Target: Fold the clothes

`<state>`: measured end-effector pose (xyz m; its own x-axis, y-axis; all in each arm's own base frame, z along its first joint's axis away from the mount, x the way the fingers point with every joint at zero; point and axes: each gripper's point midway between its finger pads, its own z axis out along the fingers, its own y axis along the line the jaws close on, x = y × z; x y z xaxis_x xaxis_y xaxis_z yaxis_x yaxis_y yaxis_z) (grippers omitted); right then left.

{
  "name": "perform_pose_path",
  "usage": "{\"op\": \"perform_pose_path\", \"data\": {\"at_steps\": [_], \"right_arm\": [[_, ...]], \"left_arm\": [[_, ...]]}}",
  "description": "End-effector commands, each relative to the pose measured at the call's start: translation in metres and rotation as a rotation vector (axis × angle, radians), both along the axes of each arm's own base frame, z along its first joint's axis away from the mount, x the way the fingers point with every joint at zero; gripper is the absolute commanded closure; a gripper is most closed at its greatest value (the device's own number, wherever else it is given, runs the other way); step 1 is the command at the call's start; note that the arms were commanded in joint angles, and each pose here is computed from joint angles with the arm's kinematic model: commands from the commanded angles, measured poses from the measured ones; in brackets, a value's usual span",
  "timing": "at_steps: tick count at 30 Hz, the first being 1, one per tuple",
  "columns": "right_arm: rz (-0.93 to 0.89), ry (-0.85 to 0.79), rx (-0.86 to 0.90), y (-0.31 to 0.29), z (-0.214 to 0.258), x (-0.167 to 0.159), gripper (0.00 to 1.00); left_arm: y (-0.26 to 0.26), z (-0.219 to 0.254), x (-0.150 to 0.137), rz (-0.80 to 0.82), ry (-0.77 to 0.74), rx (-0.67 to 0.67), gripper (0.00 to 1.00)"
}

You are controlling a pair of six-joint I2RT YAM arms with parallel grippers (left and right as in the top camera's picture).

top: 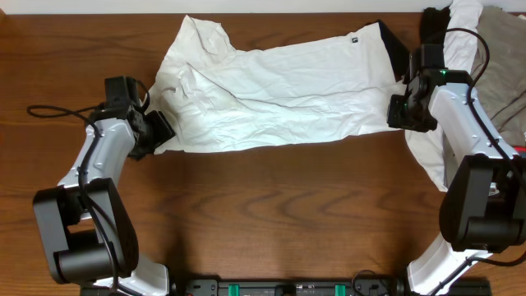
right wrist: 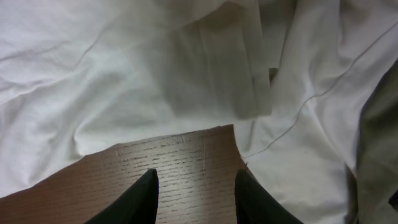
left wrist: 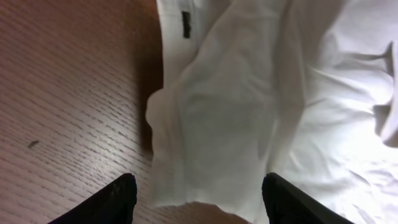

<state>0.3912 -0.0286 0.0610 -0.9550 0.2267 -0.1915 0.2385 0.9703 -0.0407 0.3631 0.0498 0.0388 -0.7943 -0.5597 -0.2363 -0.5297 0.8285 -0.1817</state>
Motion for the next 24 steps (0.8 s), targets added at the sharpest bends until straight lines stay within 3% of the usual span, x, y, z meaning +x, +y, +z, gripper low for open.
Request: {"op": "perform_pose_path", "data": {"at_steps": [1,3,5,12,13,19,24], "right_arm": [[0.005,0.017,0.005,0.004,-0.005,-0.003,0.62],[0.005,0.017,0.005,0.004,-0.005,-0.003,0.62],[0.005,0.017,0.005,0.004,-0.005,-0.003,0.62],[0.005,0.017,0.005,0.004,-0.005,-0.003,0.62],[0.005,0.017,0.005,0.004,-0.005,-0.003,0.62],[0.005,0.021,0.005,0.003,-0.005,-0.004,0.62],[0.005,0.022,0.005,0.003,-0.005,-0.004,0.62]], "left_arm": [[0.004,-0.013,-0.01,0.014,0.036,0.021,0.33],[0.003,-0.017,-0.01,0.012,0.042,0.016,0.34],[0.001,-0.022,-0.009,0.005,0.045,0.006,0.41],[-0.002,-0.036,-0.005,-0.017,0.054,-0.015,0.91],[-0.002,-0.036,-0.005,-0.042,0.053,-0.006,0.94],[0.027,-0.038,-0.019,-0.034,0.121,0.145,0.94],[0.043,-0.038,-0.025,0.007,0.134,0.159,0.94]]}}
